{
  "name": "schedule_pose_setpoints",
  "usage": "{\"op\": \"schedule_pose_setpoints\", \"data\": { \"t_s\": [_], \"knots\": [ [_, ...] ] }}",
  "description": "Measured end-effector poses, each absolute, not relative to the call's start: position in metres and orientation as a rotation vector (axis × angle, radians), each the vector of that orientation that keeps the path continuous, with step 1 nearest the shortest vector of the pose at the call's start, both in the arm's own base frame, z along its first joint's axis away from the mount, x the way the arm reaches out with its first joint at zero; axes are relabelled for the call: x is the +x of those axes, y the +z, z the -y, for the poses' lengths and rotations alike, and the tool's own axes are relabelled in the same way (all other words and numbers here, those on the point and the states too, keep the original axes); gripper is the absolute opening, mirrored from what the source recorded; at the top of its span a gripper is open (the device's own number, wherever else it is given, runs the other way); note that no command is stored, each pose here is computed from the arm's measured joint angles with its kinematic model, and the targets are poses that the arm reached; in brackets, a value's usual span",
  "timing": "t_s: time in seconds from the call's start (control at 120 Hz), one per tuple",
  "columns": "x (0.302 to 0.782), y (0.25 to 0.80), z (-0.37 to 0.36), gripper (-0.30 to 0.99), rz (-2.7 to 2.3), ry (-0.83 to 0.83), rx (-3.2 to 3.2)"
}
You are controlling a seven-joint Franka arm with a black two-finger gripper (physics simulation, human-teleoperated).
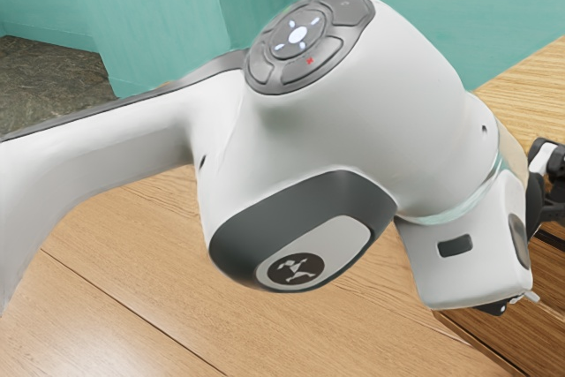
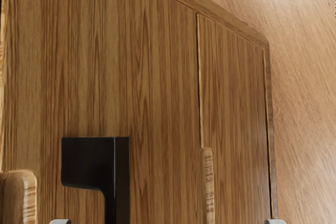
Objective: Pull the drawer handle with one arm to open the drawer
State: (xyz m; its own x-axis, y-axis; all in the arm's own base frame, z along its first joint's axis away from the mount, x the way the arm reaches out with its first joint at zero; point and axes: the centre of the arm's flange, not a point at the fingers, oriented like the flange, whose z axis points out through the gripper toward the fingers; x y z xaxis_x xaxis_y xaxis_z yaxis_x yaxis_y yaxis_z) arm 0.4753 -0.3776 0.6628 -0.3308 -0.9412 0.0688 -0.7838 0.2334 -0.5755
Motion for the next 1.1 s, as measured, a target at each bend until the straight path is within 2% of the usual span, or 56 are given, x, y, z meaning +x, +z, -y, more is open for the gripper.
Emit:
{"op": "schedule_pose_setpoints", "data": {
  "t_s": [0.475,0.883,1.1],
  "knots": [
    [0.474,0.660,0.377,0.46,-2.216,-0.760,-1.609],
    [0.497,0.635,0.354,0.47,-2.193,-0.694,-1.677],
    [0.485,0.650,0.350,0.39,-2.168,-0.709,-1.640]
  ]
}}
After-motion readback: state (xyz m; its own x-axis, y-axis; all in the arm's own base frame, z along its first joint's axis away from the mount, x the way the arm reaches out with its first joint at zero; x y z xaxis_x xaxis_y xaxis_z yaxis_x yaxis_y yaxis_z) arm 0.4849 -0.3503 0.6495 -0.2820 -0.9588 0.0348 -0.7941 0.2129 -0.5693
